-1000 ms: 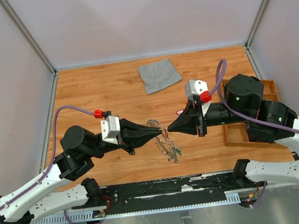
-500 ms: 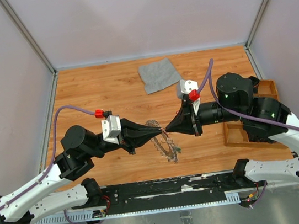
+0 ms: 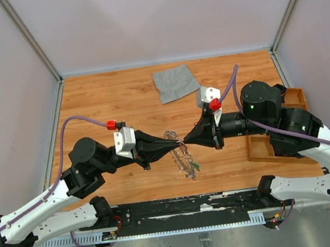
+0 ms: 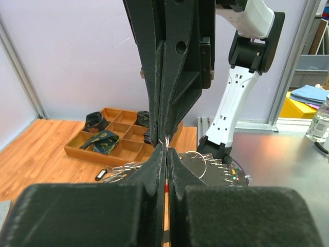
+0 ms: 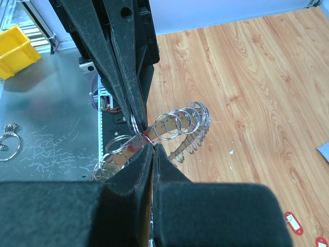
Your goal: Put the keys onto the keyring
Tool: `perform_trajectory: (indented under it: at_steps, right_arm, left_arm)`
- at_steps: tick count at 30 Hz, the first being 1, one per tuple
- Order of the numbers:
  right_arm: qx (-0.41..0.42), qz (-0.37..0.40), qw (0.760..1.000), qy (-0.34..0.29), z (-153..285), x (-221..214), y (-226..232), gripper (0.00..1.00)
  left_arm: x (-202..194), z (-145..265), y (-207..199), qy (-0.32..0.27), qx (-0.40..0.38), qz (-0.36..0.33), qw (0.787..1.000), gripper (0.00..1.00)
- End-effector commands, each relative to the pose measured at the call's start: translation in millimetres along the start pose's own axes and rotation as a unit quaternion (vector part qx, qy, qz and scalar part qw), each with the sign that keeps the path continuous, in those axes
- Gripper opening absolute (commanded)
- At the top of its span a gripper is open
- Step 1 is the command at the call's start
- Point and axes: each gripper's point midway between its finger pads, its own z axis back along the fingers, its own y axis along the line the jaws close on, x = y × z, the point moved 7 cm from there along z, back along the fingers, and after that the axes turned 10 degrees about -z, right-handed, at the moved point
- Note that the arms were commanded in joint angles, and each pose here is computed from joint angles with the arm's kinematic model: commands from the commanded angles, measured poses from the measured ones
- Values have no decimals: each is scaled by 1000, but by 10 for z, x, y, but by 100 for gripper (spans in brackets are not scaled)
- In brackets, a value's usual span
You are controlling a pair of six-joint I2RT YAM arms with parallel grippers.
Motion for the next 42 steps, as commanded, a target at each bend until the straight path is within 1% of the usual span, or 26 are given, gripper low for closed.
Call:
perform_trajectory:
  at_steps: [1,12,19,23,32,42]
  right_arm:
    - [-14,5,1000,-27,42,129,13,0]
    - [-22,2,1000,-18,66,121,5,1]
    - [-28,6,1000,-8,136,121,19,0]
    - [-24,1,1000,9,129,94,23,1]
    - [-18,-20,998,56,54,-2,6,1]
    - [-23,-28,997,72,13,-23,-20,1]
  left_arm:
    - [217,-26,-22,-40,-18,-18,999,0]
    - [175,-41,-35,-21,-33,-24,999,1]
    - [151,-26,-14,8,-36,-45,998,1]
    - [139,-21,10,26,-36,-59,997,0]
    - [131,-30,41,42,-36,-78,995,1]
    - [135,-20,58,56,-39,-92,993,1]
